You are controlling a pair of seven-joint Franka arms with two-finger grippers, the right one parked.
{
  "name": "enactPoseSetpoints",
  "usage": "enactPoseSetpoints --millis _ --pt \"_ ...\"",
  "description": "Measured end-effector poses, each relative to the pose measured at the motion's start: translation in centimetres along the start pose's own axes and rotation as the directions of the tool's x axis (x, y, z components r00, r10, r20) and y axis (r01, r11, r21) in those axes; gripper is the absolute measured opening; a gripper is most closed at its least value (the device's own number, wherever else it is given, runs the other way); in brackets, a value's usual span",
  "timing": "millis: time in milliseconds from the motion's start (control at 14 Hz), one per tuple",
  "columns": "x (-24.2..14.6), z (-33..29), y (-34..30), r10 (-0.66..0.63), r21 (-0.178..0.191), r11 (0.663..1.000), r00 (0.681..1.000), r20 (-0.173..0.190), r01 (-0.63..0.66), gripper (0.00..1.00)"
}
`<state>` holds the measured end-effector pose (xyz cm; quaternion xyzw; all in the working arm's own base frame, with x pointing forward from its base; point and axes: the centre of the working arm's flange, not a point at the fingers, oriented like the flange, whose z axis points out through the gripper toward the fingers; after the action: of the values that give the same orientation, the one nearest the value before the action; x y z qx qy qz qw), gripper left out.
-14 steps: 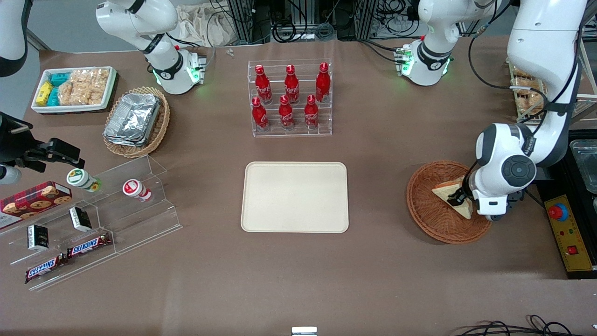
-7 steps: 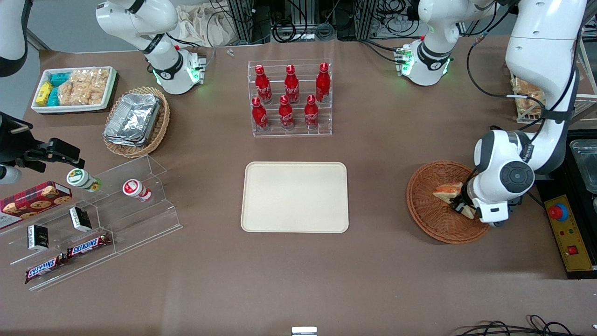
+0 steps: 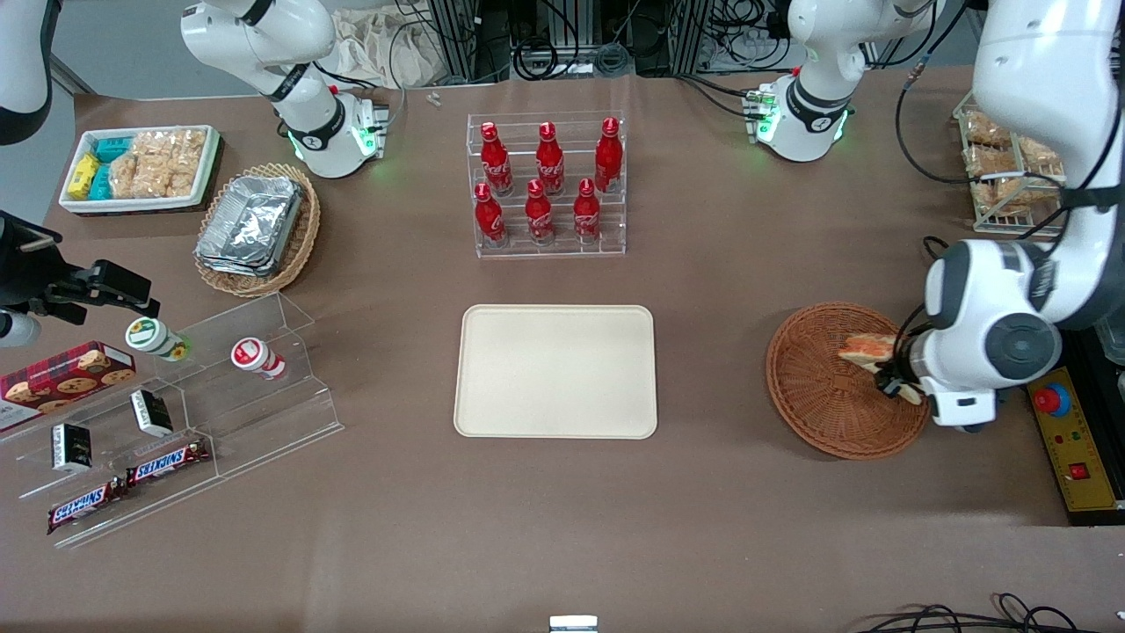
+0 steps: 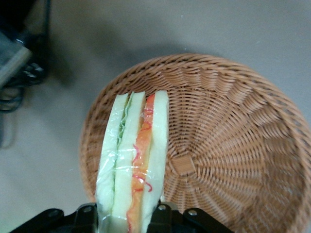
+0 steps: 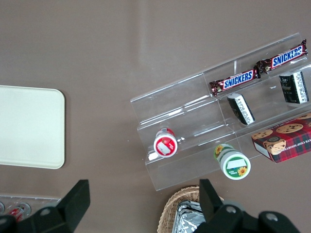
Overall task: Place sandwich from basket to tray
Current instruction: 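Lift the sandwich and carry it with the left gripper to the tray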
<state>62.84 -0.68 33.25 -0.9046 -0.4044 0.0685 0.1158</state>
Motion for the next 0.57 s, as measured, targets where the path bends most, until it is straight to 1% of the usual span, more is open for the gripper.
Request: enactPoseSetpoints --millis 143,214,286,429,571 --pt "-0.5 -6.2 -0.5 0.062 -0.020 0.998 0.998 0.034 -0.061 0.20" --pt "-1.3 -9.2 -0.6 0.100 -0.033 0.995 0.994 0.048 -0.099 0.20" --pt "-2.7 -11.9 -0.3 0.145 -0.047 0.989 0.988 0.053 -0.143 0.20" --pt "-7.0 -16.1 1.8 0.256 -0.087 0.964 0.966 0.036 -0.252 0.20" --pt "-13.1 -17.7 4.9 0.375 -0.115 0.922 0.927 0.026 -0.370 0.20"
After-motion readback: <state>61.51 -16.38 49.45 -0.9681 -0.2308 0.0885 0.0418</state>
